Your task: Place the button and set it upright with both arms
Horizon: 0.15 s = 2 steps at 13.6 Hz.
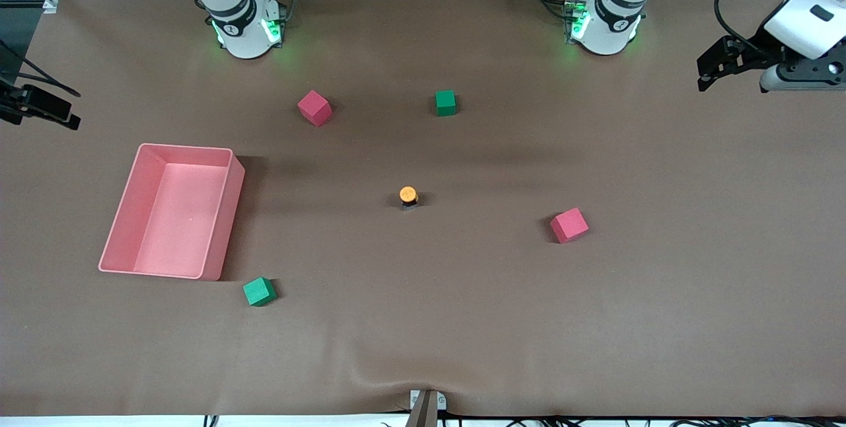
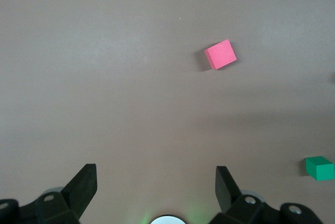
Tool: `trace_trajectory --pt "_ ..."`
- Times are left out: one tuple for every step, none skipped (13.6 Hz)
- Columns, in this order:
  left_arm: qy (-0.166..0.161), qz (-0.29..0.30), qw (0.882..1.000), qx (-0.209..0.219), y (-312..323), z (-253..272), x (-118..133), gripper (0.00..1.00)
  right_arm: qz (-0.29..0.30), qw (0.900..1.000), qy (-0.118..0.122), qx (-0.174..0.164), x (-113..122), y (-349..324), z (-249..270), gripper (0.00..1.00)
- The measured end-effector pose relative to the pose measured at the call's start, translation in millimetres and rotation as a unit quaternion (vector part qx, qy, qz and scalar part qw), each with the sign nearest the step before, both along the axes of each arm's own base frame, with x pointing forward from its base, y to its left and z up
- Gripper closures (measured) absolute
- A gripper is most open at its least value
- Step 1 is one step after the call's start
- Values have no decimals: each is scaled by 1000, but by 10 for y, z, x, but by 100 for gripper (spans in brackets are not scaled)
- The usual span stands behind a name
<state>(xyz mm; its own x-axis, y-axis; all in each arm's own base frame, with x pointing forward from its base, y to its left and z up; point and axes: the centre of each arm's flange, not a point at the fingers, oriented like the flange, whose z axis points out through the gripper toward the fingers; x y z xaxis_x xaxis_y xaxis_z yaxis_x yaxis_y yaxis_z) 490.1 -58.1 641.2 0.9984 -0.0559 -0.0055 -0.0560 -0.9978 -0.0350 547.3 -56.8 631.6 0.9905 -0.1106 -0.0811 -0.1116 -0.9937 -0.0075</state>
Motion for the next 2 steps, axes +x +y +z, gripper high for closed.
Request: trace_trajectory --pt "-3 0 1000 0 -2 23 13 0 0 1000 0 0 0 1 0 0" --pt "-5 0 1000 -1 -3 50 25 0 0 1000 0 1 1 1 0 0"
